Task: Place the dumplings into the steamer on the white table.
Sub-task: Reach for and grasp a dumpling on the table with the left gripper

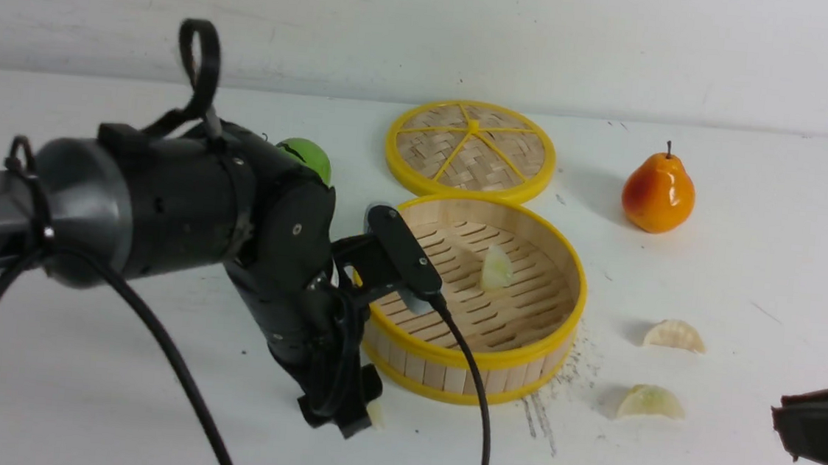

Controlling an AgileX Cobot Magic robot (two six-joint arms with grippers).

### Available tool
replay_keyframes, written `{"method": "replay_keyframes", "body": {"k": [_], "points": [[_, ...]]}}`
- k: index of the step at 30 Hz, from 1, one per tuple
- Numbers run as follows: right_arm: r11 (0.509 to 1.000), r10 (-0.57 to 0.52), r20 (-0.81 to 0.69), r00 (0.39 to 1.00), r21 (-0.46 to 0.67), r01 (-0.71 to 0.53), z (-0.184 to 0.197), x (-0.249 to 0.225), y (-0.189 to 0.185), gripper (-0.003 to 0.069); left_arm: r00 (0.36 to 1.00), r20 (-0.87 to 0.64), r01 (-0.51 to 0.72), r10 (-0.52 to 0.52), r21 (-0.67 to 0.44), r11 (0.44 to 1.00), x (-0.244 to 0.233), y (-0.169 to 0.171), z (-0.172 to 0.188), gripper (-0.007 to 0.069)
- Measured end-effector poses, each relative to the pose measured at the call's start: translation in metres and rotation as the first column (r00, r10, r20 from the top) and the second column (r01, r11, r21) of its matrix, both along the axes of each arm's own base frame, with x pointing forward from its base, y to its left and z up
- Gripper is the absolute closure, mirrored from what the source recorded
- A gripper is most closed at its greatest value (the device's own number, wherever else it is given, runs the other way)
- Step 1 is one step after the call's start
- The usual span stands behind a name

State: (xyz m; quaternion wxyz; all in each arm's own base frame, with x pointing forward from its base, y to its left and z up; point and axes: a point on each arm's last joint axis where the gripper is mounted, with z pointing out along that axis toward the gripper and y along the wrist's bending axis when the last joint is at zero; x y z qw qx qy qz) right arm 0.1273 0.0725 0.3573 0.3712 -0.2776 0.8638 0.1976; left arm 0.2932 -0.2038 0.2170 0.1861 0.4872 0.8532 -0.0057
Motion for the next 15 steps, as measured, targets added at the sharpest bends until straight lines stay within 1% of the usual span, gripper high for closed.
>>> {"method": "replay_keyframes", "body": {"k": [8,11,14,15], "points": [[1.0,0.0,0.0,1.0,0.0,0.0,0.0,0.0,0.0,0.0617,1.0,-0.004,0.017,-0.017,0.006,1.0,0.013,-0.01,-0.035,0.0073],[1.0,0.0,0.0,1.0,0.0,0.0,0.0,0.0,0.0,0.0616,1.0,-0.025,0.009,-0.009,0.005,1.0,0.015,-0.012,-0.047,0.0106],[1.0,0.0,0.0,1.0,0.0,0.0,0.0,0.0,0.0,0.061,0.998,-0.058,-0.015,0.015,-0.008,1.0,0.015,-0.014,-0.053,0.0226],[1.0,0.0,0.0,1.0,0.0,0.0,0.0,0.0,0.0,0.0608,0.997,-0.067,-0.026,0.025,-0.011,1.0,0.014,-0.014,-0.053,0.0279]]}}
